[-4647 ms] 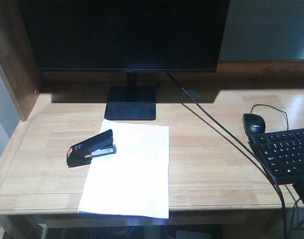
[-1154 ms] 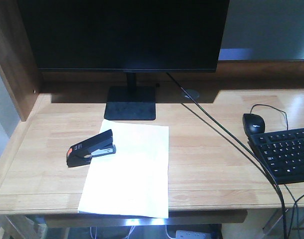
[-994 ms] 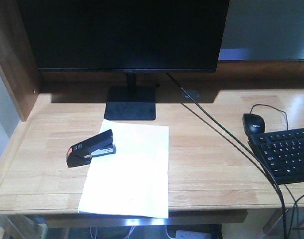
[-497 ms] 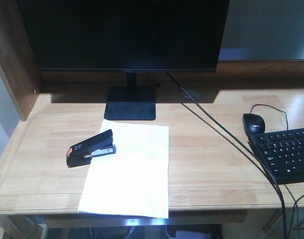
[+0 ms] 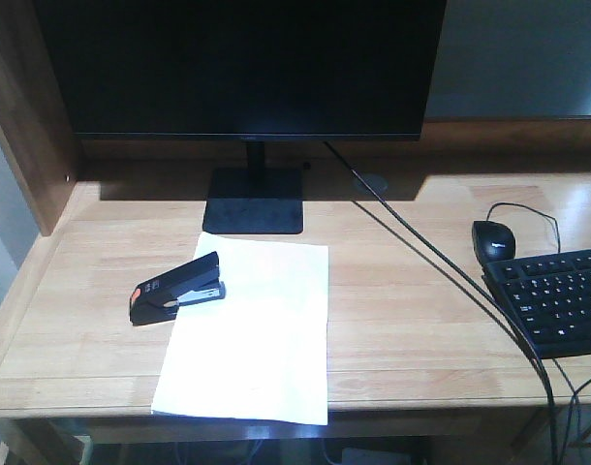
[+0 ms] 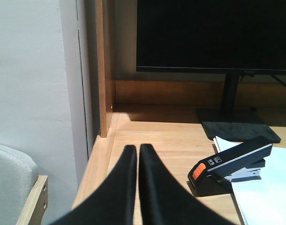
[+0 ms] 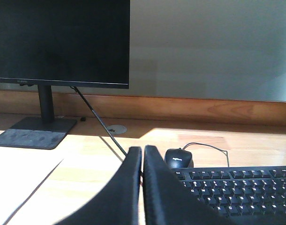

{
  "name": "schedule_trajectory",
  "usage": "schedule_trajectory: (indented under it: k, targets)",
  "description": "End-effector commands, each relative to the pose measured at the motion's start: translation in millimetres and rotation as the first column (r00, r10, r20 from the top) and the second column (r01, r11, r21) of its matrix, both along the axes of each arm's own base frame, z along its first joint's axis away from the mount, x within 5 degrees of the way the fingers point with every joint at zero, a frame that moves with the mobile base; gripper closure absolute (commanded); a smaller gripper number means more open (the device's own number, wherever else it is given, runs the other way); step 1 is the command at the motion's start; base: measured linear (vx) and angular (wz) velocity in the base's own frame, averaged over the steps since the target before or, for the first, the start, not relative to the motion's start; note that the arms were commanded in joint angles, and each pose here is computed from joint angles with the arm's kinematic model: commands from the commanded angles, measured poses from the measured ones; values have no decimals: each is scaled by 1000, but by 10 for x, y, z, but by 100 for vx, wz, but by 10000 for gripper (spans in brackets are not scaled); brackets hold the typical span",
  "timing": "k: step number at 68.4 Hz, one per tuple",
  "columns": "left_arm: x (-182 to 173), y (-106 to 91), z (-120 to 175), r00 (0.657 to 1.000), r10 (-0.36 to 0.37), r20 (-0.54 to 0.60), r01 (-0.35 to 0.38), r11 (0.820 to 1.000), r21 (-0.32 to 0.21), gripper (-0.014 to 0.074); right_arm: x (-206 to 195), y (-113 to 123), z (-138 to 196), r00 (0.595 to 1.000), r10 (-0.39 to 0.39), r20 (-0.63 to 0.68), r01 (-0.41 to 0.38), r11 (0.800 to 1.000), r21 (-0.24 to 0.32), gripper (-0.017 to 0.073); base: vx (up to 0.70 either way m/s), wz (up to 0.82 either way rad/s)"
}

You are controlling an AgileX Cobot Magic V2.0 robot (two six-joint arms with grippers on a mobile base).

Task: Grab stapler and paper to desk for stapling

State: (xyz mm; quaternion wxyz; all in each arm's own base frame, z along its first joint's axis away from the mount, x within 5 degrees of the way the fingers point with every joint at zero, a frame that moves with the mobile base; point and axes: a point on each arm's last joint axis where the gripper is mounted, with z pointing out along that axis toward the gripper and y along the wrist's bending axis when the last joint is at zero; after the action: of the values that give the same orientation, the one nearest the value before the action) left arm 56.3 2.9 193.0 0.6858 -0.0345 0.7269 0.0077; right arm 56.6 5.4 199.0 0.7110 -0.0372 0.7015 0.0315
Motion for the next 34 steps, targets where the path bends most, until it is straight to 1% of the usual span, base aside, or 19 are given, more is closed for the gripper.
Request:
schedule_trajectory:
  k: [1, 34]
  targets:
    - [-3, 5, 28, 997, 6, 72, -5, 1000, -7, 600, -1, 2, 4, 998, -1, 69, 1, 1000, -4, 568, 0, 0]
    - [-3, 5, 28, 997, 6, 72, -5, 1000, -7, 600, -1, 2, 4, 998, -1, 69, 2, 1000, -11, 568, 0, 0]
